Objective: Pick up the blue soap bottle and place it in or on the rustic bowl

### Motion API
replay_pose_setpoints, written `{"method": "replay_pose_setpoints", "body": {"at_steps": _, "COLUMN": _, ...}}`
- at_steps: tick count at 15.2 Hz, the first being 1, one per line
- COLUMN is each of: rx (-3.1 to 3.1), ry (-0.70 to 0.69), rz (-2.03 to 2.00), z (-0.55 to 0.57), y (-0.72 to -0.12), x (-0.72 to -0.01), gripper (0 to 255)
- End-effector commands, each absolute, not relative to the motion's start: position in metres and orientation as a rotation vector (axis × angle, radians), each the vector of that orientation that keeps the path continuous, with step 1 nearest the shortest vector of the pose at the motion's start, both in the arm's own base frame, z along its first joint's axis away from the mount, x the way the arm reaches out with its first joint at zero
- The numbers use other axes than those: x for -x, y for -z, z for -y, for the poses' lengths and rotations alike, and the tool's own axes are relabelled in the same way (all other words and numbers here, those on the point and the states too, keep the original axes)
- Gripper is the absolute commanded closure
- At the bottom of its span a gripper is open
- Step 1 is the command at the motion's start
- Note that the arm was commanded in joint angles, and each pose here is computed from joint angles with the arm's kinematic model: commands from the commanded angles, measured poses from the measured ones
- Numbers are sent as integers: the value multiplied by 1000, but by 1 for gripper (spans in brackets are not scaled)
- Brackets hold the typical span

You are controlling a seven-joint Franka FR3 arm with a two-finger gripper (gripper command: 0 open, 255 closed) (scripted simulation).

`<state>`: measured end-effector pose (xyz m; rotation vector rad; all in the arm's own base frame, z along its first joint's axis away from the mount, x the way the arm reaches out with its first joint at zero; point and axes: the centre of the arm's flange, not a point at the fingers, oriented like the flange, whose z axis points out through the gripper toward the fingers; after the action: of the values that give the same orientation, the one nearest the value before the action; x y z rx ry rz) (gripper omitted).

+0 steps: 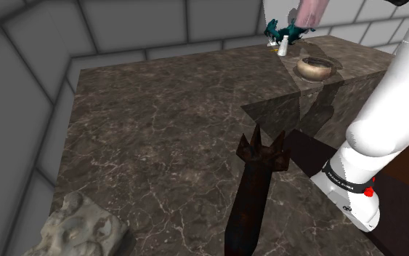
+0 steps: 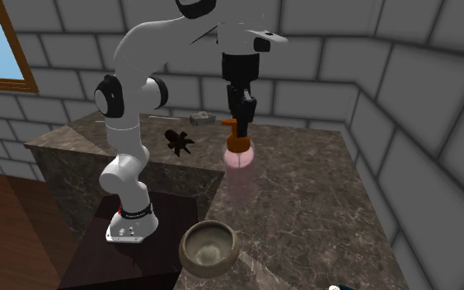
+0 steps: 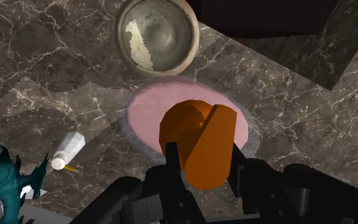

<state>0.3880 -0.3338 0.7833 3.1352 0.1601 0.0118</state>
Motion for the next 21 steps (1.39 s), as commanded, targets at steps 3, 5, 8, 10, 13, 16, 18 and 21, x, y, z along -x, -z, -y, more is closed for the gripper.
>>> {"method": "replay_pose_setpoints", "body": {"at_steps": 3, "rx": -3136, "ry": -10, "rz": -162, "z": 351, "y": -802, "x": -337, "gripper": 255}}
{"method": "replay_pose_setpoints", "body": {"at_steps": 5, "rx": -3136, "ry": -10, "rz": -162, "z": 358, "y": -812, "x": -314, "gripper": 255}}
{"method": "replay_pose_setpoints", "body": {"at_steps": 8, "rx": -3136, "ry": -10, "rz": -162, "z": 365, "y": -815, "x": -294, "gripper": 255}}
{"method": "replay_pose_setpoints", "body": {"at_steps": 10, "rx": -3136, "ry": -10, "rz": -162, "z": 365, "y": -804, "x": -294, "gripper": 255}}
{"method": "replay_pose_setpoints", "body": {"at_steps": 13, "rx": -3136, "ry": -10, "rz": -162, "z": 365, "y": -788, "x": -294, "gripper": 255}}
{"method": "replay_pose_setpoints", "body": {"at_steps": 16, "rx": -3136, "ry": -10, "rz": -162, "z": 365, "y": -772, "x": -294, "gripper": 255}}
{"method": "replay_pose_setpoints", "body": {"at_steps": 18, "rx": -3136, "ry": -10, "rz": -162, "z": 365, "y": -762, "x": -294, "gripper": 255}}
{"method": "replay_pose_setpoints", "body": {"at_steps": 21, "rx": -3136, "ry": -10, "rz": -162, "z": 365, "y": -746, "x": -294, "gripper": 255}}
